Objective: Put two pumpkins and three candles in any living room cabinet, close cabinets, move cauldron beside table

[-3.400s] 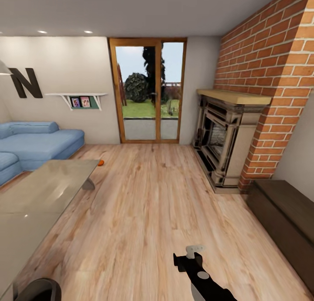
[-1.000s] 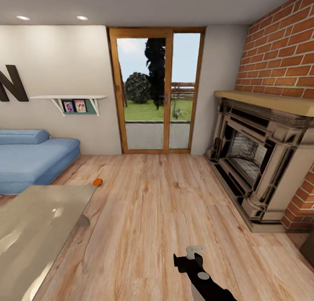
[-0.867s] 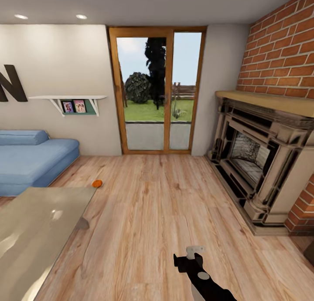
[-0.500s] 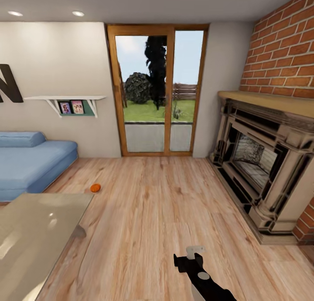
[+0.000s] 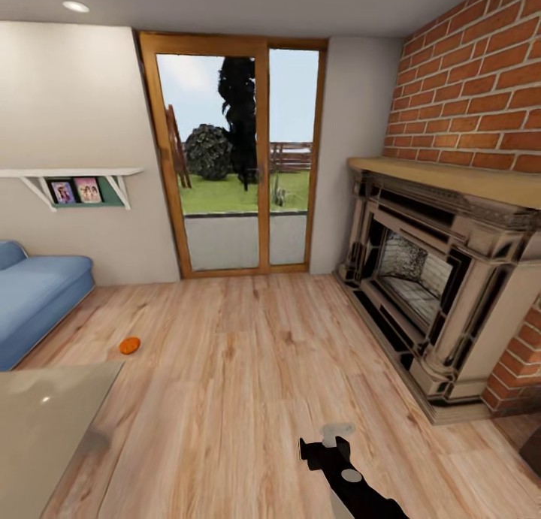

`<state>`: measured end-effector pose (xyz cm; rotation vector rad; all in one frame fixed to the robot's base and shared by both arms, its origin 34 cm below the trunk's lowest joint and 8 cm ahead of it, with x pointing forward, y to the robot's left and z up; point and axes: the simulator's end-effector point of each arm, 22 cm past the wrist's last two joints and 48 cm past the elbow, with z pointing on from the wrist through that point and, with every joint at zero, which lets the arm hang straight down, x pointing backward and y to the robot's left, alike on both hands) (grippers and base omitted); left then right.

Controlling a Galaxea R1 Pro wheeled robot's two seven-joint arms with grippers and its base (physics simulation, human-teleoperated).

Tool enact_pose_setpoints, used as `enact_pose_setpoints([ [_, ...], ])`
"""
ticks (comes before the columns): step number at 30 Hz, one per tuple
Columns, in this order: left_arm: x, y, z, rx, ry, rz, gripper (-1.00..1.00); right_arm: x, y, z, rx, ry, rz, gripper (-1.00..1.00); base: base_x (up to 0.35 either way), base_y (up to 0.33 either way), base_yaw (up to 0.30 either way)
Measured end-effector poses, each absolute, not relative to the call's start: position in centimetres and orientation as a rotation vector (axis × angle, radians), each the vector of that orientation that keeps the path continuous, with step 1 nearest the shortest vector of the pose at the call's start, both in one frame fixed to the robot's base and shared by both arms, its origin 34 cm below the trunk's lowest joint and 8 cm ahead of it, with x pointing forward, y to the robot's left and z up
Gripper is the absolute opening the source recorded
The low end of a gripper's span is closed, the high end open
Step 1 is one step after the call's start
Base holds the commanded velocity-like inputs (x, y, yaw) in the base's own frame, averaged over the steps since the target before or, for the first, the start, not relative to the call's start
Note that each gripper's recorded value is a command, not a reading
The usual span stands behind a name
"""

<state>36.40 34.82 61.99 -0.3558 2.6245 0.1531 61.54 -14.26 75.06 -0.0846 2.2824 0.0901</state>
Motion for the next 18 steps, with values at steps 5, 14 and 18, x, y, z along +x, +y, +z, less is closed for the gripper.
enact_pose_setpoints([
  [5,37.0,34.9,62.3,-0.353,2.598,0.155,1.0,61.6,-14.3,75.1,-0.085,2.281,0.09,1.0,0.27,0.0,-0.273],
  [14,37.2,34.8,62.4,-0.354,2.586,0.152,1.0,61.7,-14.3,75.3,-0.085,2.277,0.09,1.0,0.044,0.0,-0.274],
  [18,35.4,33.5,61.8,-0.357,2.616,0.136,1.0,61.7,-14.3,75.4,-0.085,2.276,0.09,1.0,0.004,0.0,-0.246],
])
